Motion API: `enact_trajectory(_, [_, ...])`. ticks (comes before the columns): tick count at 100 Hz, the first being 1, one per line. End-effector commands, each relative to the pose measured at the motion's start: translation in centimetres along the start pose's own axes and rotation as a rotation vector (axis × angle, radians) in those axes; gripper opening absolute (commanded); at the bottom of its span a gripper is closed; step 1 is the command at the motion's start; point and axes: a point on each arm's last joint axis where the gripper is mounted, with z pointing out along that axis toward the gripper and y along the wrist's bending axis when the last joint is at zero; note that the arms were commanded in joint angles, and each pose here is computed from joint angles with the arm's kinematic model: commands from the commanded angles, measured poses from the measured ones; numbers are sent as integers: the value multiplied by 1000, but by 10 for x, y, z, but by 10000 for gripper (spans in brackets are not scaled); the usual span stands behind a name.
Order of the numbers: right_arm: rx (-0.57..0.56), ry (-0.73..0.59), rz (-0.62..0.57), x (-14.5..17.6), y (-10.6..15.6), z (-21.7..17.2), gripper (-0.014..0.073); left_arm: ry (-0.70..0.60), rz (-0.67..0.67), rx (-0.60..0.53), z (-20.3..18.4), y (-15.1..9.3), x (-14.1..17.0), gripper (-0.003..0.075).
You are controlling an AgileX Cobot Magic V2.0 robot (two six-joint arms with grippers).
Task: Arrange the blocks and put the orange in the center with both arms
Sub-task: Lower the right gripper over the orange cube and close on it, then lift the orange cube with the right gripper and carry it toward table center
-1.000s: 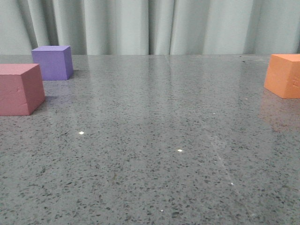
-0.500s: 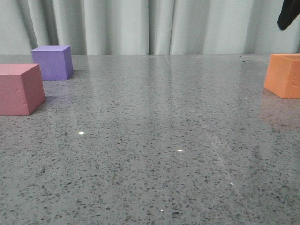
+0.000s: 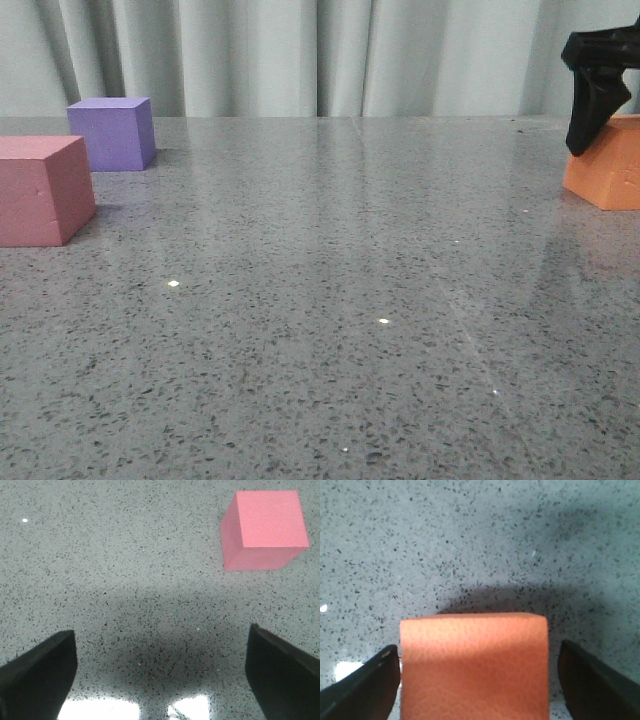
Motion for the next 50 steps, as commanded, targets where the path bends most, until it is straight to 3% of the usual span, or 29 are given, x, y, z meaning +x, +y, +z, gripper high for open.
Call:
enact_trajectory(1, [1, -99, -18, -13, 1, -17, 633, -81, 0, 8, -8, -1, -10, 638])
enact_trajectory(13, [1, -85, -17, -12, 1, -14, 592, -81, 0, 8, -8, -1, -10, 638])
enact_trajectory(25, [1, -83, -17, -12, 1, -13, 375, -81, 0, 8, -8, -1, -10, 638])
enact_trajectory(32, [1, -87, -17, -13, 1, -14, 297, -81, 0, 8, -8, -1, -10, 638])
enact_trajectory(50, [-30, -68, -7, -21, 7, -28, 382, -78, 0, 8, -8, -1, -10, 638])
